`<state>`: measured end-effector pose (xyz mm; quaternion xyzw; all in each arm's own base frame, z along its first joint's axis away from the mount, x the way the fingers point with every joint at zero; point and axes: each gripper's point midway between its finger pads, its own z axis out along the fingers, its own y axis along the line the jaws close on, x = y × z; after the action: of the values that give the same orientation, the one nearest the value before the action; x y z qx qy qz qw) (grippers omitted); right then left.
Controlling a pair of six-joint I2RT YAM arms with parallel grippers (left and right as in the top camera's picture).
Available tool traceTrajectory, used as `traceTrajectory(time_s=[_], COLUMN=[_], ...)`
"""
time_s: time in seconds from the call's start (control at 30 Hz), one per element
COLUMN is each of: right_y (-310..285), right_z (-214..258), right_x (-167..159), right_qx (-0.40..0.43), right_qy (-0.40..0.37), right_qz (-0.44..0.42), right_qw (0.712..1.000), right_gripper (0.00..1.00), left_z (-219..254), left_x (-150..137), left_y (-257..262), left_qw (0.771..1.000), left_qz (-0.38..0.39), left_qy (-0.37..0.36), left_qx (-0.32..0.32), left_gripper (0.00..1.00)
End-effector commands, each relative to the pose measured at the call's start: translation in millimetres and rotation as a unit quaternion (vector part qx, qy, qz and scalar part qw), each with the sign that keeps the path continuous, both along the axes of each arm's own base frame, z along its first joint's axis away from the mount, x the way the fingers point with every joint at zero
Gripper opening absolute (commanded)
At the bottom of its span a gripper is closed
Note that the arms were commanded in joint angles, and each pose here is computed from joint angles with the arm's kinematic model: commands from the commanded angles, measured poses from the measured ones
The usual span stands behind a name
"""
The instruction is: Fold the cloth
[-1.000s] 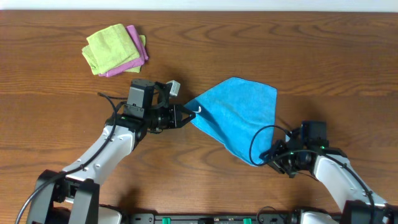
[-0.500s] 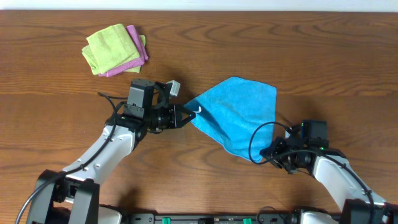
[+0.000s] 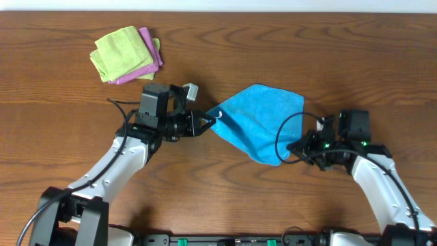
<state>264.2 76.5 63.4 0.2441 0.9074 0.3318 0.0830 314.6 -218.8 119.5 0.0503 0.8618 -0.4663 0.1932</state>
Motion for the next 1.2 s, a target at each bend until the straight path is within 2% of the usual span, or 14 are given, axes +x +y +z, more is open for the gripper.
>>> traceTrajectory(time_s=[0.0,0.27,0.63,0.8,1.0,1.17], right_y=[-1.8,-11.6,-16.1,-21.3,-24.5,-27.4], right_z=[15.4,46.1,68.7,90.1,117.0,139.7], right_x=[14.9,49.0,96.4,120.9,147.0,163.2], right_qx=[-0.006,-0.034,-0.038,-0.051,-0.057,-0.064], right_qy=[-0.03,-0.09,-0.126,-0.158,-0.195,-0.226], right_qz=[0.01,0.004,0.003,0.001,-0.001,-0.005], right_qw=[0.999,0.995,0.991,0.986,0.979,0.972], right_gripper=[0.02,0.02,0.02,0.02,0.02,0.02], left_z=[24.9,50.6,67.7,78.8,98.1,115.0], left_x=[21.6,48.4,72.8,95.0,125.0,139.4], left_y=[-3.2,1.0,17.4,26.6,20.6,19.5], left_qw=[0.999,0.994,0.988,0.985,0.983,0.979], left_qz=[0.006,0.025,0.051,0.062,0.045,0.027], left_qy=[-0.041,-0.106,-0.14,-0.158,-0.176,-0.199], left_qx=[-0.003,0.02,0.03,0.031,0.011,0.037], left_gripper=[0.06,0.06,0.06,0.06,0.06,0.06])
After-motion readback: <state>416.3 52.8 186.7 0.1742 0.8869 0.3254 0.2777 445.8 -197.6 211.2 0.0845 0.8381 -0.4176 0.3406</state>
